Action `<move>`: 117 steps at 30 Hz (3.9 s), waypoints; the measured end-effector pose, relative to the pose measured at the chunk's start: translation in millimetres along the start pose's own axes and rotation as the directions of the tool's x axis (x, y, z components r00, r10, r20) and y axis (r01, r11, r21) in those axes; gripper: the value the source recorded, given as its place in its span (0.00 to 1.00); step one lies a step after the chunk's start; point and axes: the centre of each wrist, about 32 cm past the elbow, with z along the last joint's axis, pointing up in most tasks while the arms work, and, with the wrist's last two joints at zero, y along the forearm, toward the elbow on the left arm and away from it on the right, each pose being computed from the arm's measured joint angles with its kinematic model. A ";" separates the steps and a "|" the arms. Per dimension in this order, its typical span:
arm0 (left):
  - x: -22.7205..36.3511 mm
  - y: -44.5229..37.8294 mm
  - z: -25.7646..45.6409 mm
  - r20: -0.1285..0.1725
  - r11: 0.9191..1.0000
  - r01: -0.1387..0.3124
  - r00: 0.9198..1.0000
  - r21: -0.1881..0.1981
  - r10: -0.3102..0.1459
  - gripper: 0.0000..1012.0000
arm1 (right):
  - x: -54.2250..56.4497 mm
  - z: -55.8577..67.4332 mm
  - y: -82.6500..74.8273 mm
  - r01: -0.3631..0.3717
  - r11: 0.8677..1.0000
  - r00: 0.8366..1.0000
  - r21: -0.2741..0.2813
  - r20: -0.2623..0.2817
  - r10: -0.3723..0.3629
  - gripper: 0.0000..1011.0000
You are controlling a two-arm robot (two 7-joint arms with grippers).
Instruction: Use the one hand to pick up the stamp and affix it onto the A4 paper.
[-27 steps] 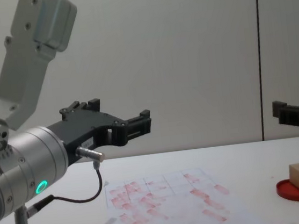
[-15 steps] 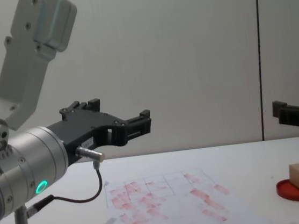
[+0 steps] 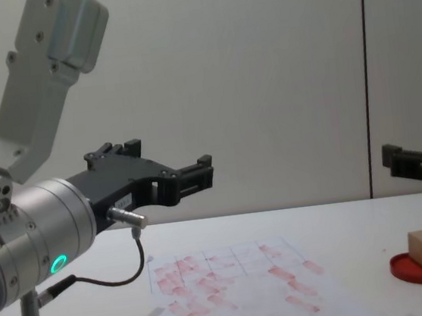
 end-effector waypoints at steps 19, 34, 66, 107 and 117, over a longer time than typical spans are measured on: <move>0.0 0.0 0.0 0.000 1.000 0.000 1.000 0.000 0.000 0.98 | -32.0 -4.8 40.2 0.088 0.979 0.994 -0.184 -0.049 -0.099 0.99; 0.0 0.0 0.0 0.000 1.000 0.000 1.000 0.000 0.000 0.98 | -43.5 -7.2 66.8 0.196 0.934 0.976 -0.300 -0.030 -0.214 0.99; 0.0 0.0 0.0 0.000 1.000 0.000 1.000 0.000 0.000 0.98 | -24.5 -17.5 81.1 0.249 0.884 0.963 -0.396 0.008 -0.268 0.80; 0.0 0.0 0.0 0.000 1.000 0.000 1.000 0.000 0.000 0.98 | -44.9 17.2 87.5 0.165 0.938 0.985 -0.304 0.011 -0.169 0.21; 0.0 0.0 0.0 0.000 1.000 0.000 1.000 0.000 0.000 0.98 | -68.0 23.5 95.1 0.037 0.951 0.998 -0.307 -0.032 -0.049 0.21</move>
